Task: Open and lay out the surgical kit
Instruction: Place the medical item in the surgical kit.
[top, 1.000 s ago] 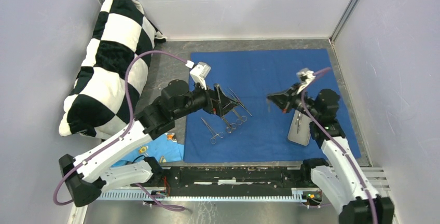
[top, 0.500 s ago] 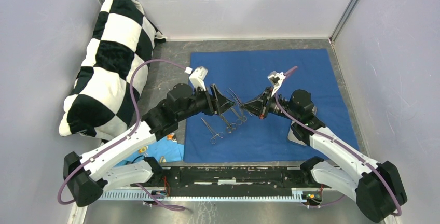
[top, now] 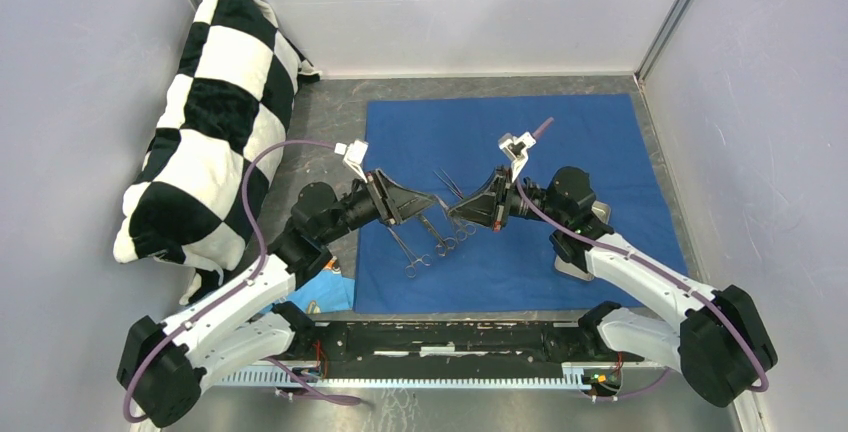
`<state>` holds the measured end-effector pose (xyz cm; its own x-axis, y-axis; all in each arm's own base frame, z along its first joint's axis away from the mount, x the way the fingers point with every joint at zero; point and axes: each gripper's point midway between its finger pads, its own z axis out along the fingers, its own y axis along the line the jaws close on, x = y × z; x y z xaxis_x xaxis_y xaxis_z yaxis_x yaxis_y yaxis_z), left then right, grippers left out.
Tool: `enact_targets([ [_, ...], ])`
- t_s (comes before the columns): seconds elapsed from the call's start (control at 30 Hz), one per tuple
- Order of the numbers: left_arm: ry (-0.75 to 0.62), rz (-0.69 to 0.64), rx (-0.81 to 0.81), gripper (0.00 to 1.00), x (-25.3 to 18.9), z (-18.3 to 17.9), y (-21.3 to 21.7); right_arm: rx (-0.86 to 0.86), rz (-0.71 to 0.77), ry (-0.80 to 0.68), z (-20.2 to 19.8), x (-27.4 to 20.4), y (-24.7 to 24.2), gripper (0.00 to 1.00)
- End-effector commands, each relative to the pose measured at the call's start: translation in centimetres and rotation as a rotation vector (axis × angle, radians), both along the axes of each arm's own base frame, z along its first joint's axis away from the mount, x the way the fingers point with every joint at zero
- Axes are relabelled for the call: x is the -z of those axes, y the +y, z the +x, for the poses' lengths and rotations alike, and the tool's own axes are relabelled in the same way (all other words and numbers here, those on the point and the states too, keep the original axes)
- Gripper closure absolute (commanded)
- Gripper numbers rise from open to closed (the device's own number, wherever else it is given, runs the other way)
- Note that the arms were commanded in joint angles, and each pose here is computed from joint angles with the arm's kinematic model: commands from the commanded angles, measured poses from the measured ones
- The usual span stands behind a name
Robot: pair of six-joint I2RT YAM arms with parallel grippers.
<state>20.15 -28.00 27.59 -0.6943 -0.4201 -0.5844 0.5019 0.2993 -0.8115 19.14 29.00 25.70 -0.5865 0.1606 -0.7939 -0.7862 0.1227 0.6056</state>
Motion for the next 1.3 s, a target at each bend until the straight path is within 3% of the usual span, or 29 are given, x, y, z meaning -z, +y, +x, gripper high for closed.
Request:
enact_targets([
  [0.0,-0.039,-0.217,0.173,0.51,-3.8,-2.3,-0.6,-0.053,0.056,-0.067,-0.9,-2.5,0.6,1.00],
  [0.27,-0.020,-0.181,0.208,0.57,-2.5,-2.5,-1.1,-0.052,0.070,-0.047,-0.9,-2.2,1.1,1.00],
  [0.57,0.010,-0.111,0.196,0.95,-1.2,-1.9,-1.4,-0.057,0.077,-0.041,-0.8,-2.6,1.7,1.00],
  [0.6,0.004,-0.098,0.188,0.95,-1.2,-1.7,-1.4,-0.058,0.078,-0.043,-0.9,-2.7,1.7,1.00],
  [0.63,-0.002,-0.088,0.182,0.86,-1.2,-1.7,-1.3,-0.057,0.078,-0.042,-0.8,-2.7,1.7,1.00],
  [0.77,-0.019,-0.076,0.162,0.67,-1.3,-1.6,-1.0,-0.065,0.079,-0.045,-1.0,-2.7,1.9,1.00],
  [0.87,-0.019,-0.068,0.155,0.62,-1.2,-1.5,-0.9,-0.068,0.078,-0.044,-1.1,-2.7,2.0,1.00],
  [1.2,-0.023,-0.054,0.160,0.96,-1.1,-1.4,-1.1,-0.023,0.047,0.002,-0.3,-1.6,2.4,0.99],
  [1.27,-0.014,-0.025,0.121,0.98,-0.7,-0.8,-0.8,0.061,-0.021,0.035,1.1,-0.1,2.2,0.85],
])
